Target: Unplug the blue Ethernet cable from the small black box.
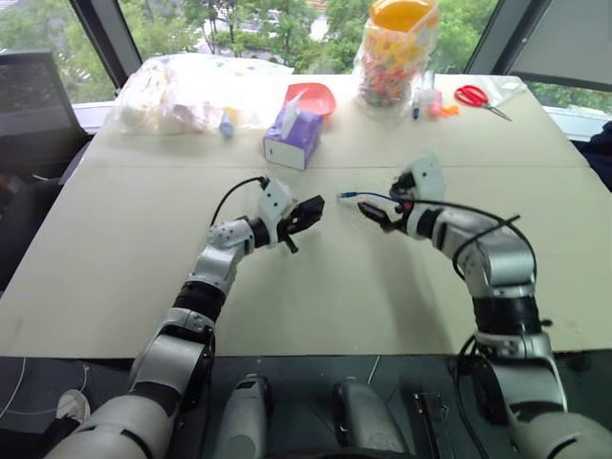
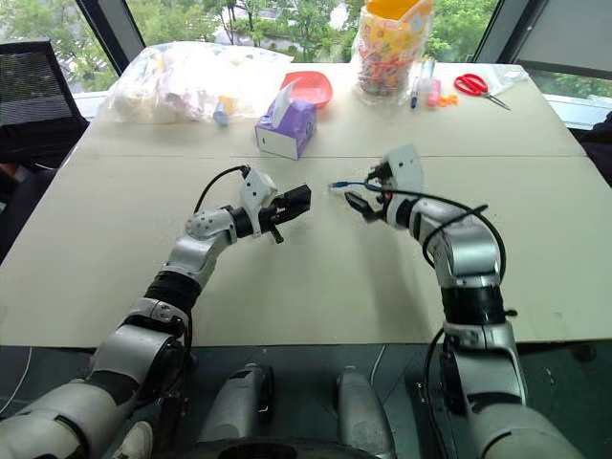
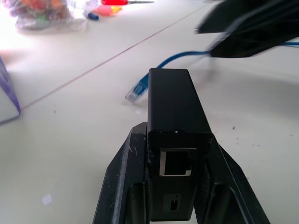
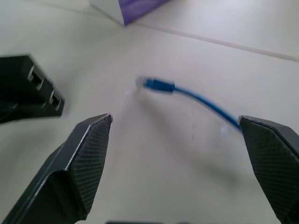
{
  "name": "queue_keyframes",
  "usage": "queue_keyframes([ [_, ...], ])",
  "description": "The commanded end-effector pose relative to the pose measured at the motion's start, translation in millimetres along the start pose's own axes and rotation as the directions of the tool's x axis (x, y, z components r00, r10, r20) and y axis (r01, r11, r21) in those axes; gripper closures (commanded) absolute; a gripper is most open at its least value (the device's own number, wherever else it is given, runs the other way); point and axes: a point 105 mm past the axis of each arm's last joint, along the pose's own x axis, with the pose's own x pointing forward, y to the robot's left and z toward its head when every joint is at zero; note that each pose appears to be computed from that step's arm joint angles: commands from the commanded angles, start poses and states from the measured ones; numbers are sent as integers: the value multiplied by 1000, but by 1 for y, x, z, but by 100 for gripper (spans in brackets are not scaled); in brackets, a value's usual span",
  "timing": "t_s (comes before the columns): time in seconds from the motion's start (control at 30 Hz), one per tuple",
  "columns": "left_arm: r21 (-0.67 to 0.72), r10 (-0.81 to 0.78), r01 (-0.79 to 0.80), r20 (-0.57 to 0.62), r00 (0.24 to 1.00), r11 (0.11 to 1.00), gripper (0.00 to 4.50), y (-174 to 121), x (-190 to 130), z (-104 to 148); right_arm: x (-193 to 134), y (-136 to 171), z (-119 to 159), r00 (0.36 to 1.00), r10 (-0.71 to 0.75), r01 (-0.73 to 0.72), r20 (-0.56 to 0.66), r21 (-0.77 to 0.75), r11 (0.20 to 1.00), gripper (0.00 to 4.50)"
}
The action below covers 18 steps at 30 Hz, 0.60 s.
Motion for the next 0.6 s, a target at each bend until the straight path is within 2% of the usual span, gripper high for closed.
queue_keyframes([
  [0.03, 21, 23, -23, 1, 1000, 1000, 265, 6, -5, -6, -24, 15, 16, 998, 24, -22, 61, -30, 999, 0],
  [0.27, 3, 14, -14, -14, 1000, 1000, 5, 16, -19, -12, -50, 28, 10, 994, 104, -102, 18, -73, 992, 0],
  [0.43, 0, -73, 73, 22, 997, 997, 5, 20, -47, 9, -74, 38, 5, 975, 218, -220, -35, -128, 967, 0],
  [0.6, -38, -88, 90, 36, 995, 995, 5, 19, -73, 28, -81, 38, 9, 966, 257, -260, -41, -137, 956, 0],
])
